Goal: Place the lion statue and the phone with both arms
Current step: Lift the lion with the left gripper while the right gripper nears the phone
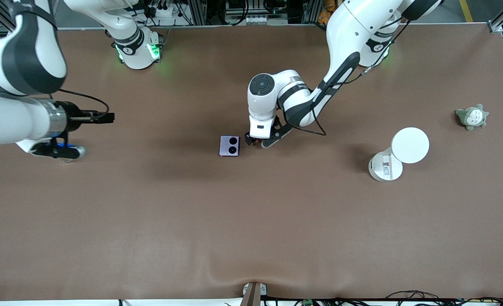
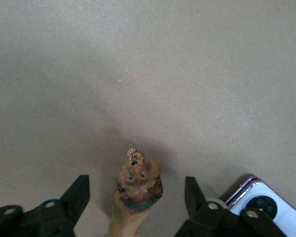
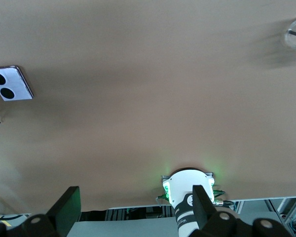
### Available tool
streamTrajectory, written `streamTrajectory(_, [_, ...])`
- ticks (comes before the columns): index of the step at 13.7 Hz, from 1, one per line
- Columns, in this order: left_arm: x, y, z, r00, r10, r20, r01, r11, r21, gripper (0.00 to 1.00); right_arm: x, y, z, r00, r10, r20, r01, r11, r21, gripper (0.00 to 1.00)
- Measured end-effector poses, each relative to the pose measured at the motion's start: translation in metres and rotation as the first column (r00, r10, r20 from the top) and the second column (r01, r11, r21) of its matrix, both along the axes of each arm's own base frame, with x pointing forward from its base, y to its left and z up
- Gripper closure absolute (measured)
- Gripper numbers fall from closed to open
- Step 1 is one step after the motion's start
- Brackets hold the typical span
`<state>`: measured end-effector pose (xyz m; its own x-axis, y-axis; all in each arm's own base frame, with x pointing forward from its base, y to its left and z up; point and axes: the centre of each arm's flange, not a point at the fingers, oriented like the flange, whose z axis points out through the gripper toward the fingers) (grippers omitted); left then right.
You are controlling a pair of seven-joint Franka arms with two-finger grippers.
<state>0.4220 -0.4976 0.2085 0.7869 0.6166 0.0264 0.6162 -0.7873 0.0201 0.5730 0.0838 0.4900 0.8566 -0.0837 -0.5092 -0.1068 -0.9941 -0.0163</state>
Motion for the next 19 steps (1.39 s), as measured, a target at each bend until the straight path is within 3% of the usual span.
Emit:
streamTrajectory(1, [0.0, 0.0, -0.002, 1.0, -0.004, 0.001, 0.004, 1.0, 0.0, 0.2, 0.0, 0.007, -0.004, 1.0, 0.01, -0.007, -0.01, 1.0, 0.003, 0.0])
streamTrajectory(2, [0.0, 0.0, -0.004, 1.0, -0.013, 0.008, 0.013, 1.0, 0.004, 0.27, 0.0, 0.013, -0.006, 1.0, 0.019, -0.011, -0.019, 1.0, 0.004, 0.0])
streamTrajectory(5, [0.003, 0.002, -0.005, 0.999, -0.024, 0.022, 0.024, 1.0, 0.011, 0.61, 0.001, 0.019, -0.01, 1.0, 0.029, -0.011, -0.029, 1.0, 0.003, 0.0])
streamTrajectory(8, [0.015, 0.007, 0.001, 0.998, -0.044, 0.052, 0.043, 0.999, 0.014, 0.63, 0.004, 0.024, -0.014, 0.999, 0.032, 0.004, -0.032, 0.999, 0.007, 0.0])
streamTrajectory(14, [0.071, 0.065, 0.055, 0.97, -0.214, 0.115, 0.208, 0.976, 0.058, 0.63, 0.011, 0.072, -0.017, 0.991, 0.08, 0.107, -0.081, 0.997, 0.009, 0.0])
streamTrajectory(19, [0.106, 0.154, 0.069, 0.928, -0.367, 0.059, 0.363, 0.929, 0.065, 0.63, 0.012, 0.119, -0.039, 0.984, 0.117, 0.138, -0.118, 0.993, -0.003, 0.0])
